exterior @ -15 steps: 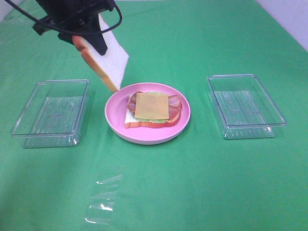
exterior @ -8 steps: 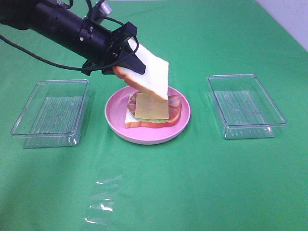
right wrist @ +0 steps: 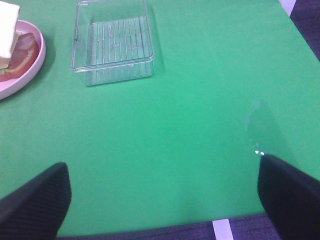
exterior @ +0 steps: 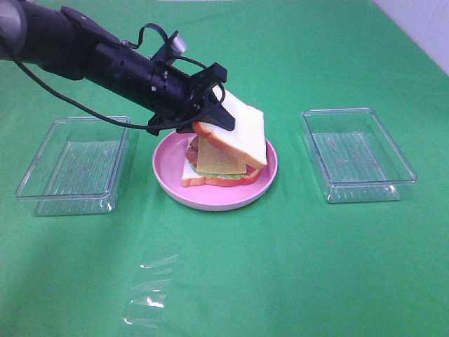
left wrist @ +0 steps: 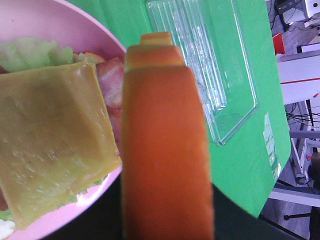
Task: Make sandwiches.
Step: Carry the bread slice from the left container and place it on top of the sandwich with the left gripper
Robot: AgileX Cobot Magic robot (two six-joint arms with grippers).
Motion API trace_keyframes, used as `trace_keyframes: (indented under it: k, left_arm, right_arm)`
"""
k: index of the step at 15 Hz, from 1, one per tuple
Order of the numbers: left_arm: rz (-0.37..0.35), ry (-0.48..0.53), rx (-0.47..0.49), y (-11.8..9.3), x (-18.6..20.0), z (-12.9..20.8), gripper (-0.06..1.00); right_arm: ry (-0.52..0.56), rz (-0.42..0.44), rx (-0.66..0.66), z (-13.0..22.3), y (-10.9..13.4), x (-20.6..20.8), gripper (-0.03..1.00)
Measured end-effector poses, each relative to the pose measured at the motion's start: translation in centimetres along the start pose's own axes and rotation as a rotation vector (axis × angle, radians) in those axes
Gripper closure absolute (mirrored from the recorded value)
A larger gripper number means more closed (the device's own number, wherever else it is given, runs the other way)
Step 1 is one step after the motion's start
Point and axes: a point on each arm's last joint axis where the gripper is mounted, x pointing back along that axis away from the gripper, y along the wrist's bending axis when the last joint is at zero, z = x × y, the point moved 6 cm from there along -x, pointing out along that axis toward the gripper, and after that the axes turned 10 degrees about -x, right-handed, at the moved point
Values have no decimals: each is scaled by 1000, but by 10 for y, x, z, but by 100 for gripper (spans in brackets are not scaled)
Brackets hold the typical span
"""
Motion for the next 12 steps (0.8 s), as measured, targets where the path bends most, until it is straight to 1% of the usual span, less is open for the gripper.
trace_keyframes:
  k: [3, 5, 9, 12]
  left_arm:
    - [-18, 0, 10, 10, -9, 2, 74]
    - [-21, -4, -5, 12, -12, -1, 74]
    - [-21, 11, 2, 19, -20, 2, 74]
    - [-24, 14, 7, 20, -20, 2, 74]
  right_arm:
    - [0, 0, 0, 0, 0, 0, -1]
    - [0, 0, 0, 0, 0, 0, -1]
    - [0, 0, 0, 0, 0, 0, -1]
    - [0, 0, 0, 0, 0, 0, -1]
